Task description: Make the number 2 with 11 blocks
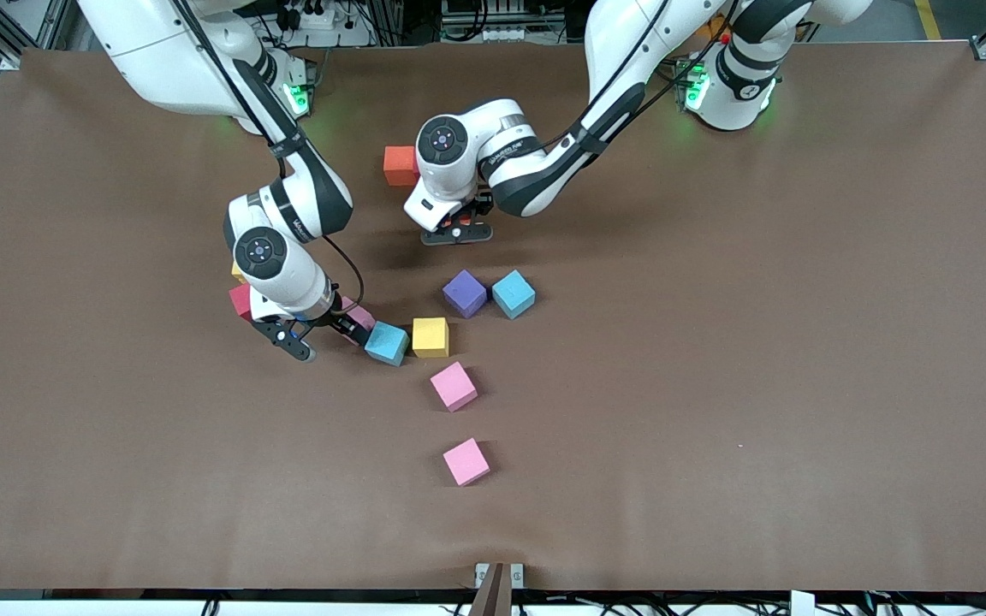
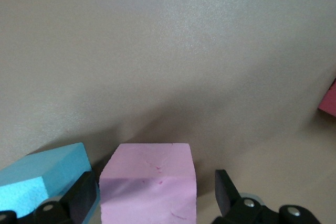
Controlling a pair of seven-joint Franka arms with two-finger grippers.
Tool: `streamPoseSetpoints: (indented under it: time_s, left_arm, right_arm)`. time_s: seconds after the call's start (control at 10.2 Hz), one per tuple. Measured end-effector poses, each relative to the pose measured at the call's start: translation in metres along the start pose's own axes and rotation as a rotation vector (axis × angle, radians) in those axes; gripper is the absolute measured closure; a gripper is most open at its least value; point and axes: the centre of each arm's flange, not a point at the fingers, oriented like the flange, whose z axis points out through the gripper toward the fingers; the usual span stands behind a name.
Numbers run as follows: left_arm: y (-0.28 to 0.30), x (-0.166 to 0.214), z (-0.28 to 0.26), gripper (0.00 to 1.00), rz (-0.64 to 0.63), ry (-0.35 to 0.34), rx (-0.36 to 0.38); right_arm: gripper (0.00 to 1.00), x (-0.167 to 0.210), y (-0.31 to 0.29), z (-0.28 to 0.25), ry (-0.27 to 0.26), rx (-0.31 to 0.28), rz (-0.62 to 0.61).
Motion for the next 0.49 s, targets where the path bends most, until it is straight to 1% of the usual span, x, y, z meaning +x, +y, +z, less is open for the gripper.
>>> streamPoseSetpoints:
  time_s: [0.1,0.2,0.3,0.39,0.49]
  left_arm:
    - [0.0019,-0.0043,0.0016,0.47,0.005,0.001,-0.002]
    - [0.0045,-0.0078,0.0017,0.47,0.009,0.004,-0.009]
    - [0.0067,-0.0103,0.0015,0.47,0.016,0.009,-0.015]
    - [0.0078,-0.0126,0.0022,0.47,0.029,0.021,-0.011]
    - [0.0080,-0.0138,0.0037,0.47,0.043,0.034,-0.004]
  right_arm:
    - [0.00,-0.0001,0.0001,0.0003,-0.001,-0.001,0.005]
    - [0.11,-0.0002,0.0002,0.0003,-0.001,-0.001,0.023]
    - [0.32,0.0000,-0.0002,-0.0005,0.000,0.001,0.042]
    - [0.37,0.0000,-0.0003,-0.0016,0.001,0.001,0.045]
    - [0.37,0.0002,-0.0005,-0.0019,0.002,0.003,0.047]
